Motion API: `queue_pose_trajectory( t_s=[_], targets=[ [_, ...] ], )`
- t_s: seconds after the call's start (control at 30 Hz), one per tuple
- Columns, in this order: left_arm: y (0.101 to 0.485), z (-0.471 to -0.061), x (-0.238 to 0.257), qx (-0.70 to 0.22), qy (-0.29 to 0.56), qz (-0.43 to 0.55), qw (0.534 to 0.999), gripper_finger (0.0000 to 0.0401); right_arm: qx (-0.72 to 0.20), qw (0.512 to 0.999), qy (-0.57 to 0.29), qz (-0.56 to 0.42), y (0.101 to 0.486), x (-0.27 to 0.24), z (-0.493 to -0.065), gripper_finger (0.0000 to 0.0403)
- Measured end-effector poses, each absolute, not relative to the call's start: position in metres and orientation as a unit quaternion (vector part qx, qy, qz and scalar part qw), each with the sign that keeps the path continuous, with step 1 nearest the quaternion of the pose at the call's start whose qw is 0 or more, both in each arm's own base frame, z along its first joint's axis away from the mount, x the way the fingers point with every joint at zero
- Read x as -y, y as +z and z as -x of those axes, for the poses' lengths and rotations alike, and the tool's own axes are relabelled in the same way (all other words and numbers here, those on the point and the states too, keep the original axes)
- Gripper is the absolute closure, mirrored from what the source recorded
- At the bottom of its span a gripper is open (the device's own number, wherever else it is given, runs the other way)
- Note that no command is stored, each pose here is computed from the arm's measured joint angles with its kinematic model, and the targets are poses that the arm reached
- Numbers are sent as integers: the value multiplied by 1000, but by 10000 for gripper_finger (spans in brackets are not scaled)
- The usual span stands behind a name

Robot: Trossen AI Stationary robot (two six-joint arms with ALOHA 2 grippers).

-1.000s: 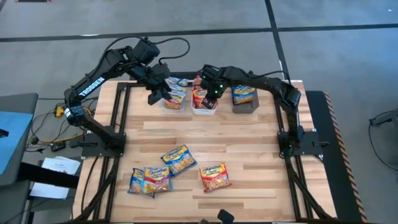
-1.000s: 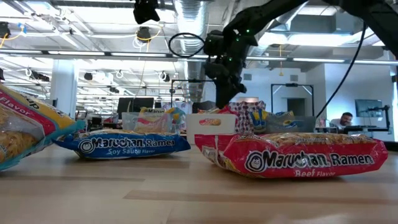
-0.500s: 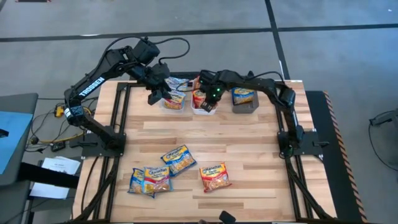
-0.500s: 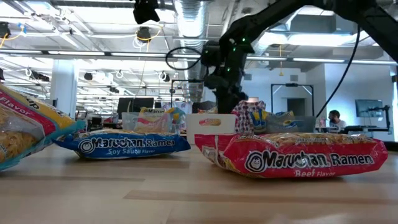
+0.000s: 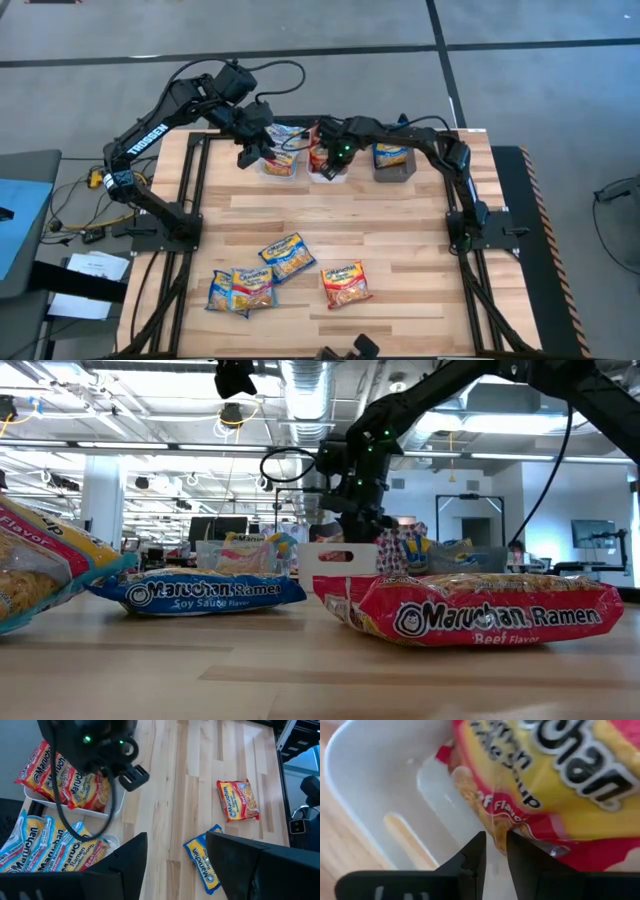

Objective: Sort Maruchan noodles
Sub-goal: Put the orange bag into the white bin, then put the blue bag into the black bin

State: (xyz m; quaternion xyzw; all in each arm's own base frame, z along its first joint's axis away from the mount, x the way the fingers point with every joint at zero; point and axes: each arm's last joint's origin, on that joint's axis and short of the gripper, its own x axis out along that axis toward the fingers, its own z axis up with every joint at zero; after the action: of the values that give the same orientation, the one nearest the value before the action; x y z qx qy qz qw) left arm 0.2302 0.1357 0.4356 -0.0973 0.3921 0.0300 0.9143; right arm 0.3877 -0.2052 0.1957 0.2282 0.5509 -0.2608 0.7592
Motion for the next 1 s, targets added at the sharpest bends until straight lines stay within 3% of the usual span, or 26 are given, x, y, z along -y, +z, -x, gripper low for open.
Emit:
queue_pose_trajectory(
  t_s=[0.4,1.0],
  targets=[
    [436,-230,-136,-392,28,92,915,213,-588,724,-250,-261,170,213,-383,301],
    [443,-221,-130,-380,39,107,918,213,-581,743,-225,-243,210,192,-378,301]
  ],
)
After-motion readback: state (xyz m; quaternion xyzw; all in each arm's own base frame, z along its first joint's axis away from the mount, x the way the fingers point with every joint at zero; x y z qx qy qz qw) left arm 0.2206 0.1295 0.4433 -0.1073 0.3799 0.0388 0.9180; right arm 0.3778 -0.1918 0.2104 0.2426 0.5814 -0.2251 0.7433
